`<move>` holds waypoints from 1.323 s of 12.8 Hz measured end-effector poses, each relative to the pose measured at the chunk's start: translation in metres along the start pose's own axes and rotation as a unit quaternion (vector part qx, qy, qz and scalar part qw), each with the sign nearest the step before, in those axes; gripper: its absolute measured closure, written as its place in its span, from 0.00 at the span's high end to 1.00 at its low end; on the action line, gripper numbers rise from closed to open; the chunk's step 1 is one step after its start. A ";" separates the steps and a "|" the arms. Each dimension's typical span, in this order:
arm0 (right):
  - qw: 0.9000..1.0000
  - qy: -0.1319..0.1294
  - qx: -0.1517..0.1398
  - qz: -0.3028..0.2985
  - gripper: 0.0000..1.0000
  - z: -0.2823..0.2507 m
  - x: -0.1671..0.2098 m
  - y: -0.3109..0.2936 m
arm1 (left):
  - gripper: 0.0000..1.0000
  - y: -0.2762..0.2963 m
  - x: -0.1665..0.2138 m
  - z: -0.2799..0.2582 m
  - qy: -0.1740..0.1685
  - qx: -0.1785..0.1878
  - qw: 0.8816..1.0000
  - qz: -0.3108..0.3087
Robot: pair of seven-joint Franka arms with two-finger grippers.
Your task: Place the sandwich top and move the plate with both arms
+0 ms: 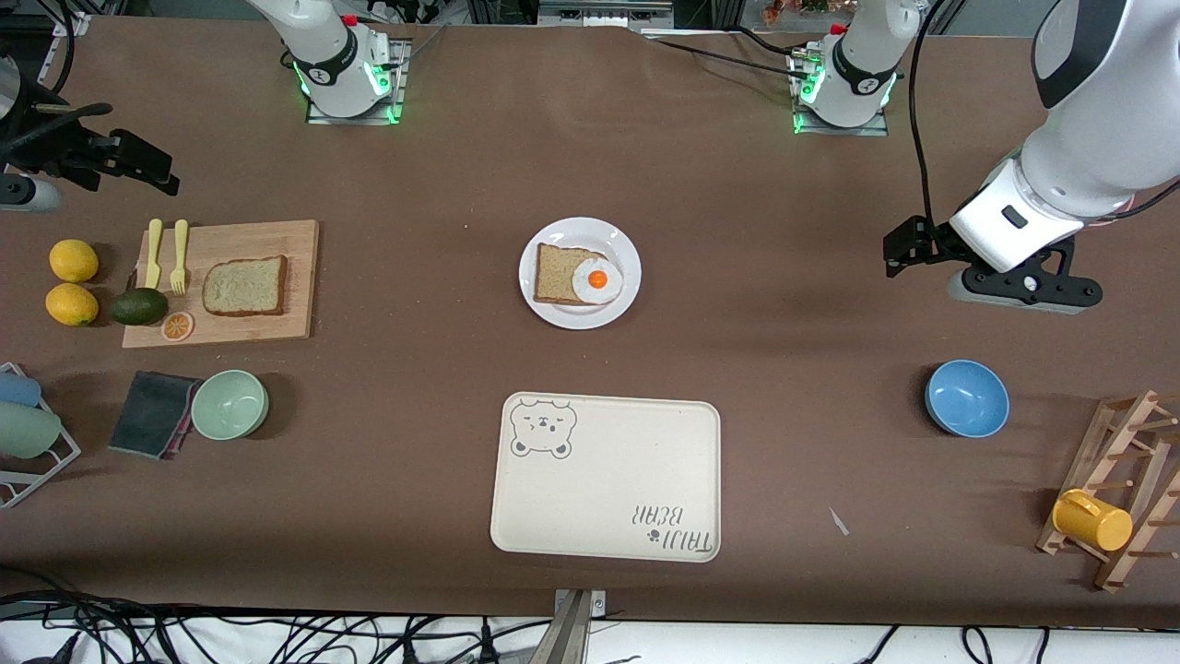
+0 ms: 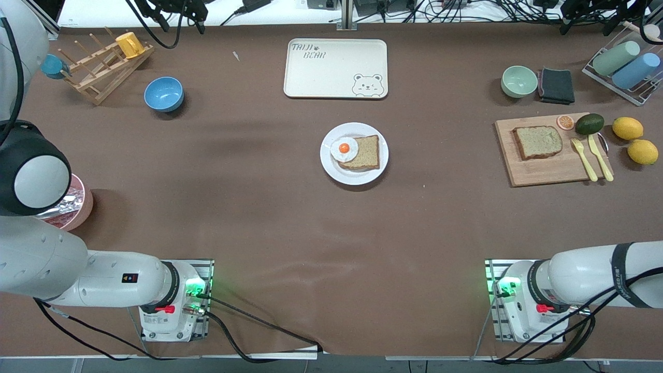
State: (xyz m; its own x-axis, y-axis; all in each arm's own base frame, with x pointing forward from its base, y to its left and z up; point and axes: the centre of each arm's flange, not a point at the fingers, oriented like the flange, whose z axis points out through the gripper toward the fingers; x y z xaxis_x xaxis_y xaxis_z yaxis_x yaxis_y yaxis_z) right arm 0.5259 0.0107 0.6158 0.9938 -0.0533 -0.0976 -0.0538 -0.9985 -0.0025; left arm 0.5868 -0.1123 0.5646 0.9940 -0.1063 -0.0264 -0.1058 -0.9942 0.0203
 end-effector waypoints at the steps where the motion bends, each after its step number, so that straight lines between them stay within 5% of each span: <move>1: 1.000 0.000 0.000 0.000 1.00 0.000 0.000 0.000 | 1.00 0.000 0.000 0.000 0.000 0.000 1.000 0.000; 17: 1.000 -0.002 0.000 0.000 1.00 0.002 0.000 0.000 | 1.00 -0.007 -0.001 0.001 -0.007 0.000 1.000 -0.006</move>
State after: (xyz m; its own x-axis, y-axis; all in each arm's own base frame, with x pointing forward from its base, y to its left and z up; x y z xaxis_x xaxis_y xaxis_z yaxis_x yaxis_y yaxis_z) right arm 0.5257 0.0106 0.6137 0.9933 -0.0532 -0.1022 -0.0537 -0.9986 -0.0018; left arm 0.5865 -0.1053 0.5635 0.9946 -0.0955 -0.0403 -0.0948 -0.9953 0.0197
